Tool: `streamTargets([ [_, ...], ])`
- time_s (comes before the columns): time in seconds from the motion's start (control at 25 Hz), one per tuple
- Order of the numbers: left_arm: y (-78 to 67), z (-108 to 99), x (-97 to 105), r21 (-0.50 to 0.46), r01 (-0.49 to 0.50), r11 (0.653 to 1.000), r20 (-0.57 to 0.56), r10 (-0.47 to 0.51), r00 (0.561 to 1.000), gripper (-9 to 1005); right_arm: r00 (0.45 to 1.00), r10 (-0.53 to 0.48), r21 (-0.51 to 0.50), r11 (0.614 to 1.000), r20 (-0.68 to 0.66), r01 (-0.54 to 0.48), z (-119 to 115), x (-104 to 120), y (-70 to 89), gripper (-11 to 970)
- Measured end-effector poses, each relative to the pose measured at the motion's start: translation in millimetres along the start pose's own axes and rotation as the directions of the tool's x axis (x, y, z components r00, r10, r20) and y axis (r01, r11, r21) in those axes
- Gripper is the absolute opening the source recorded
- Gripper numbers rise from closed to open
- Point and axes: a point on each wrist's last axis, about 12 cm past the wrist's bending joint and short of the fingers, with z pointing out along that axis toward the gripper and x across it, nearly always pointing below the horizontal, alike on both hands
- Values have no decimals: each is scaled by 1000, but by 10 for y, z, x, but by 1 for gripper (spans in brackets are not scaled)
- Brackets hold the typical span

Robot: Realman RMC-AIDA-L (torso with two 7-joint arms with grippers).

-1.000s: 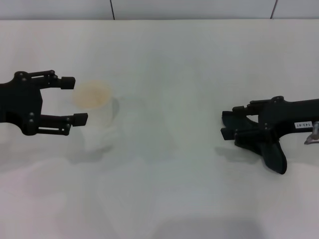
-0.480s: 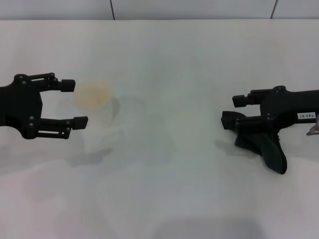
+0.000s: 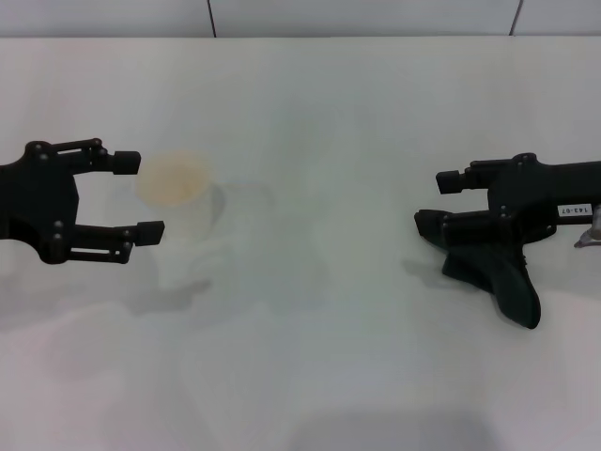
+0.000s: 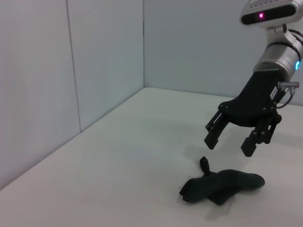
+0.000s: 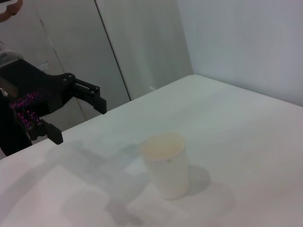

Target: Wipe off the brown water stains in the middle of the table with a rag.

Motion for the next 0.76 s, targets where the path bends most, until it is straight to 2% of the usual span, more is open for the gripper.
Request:
streamTargets([
  [0.76,-35,49,11,17,-15,1000,11,15,1000,882,999,24,-32,999,-48,-25,33,104,-10,708],
])
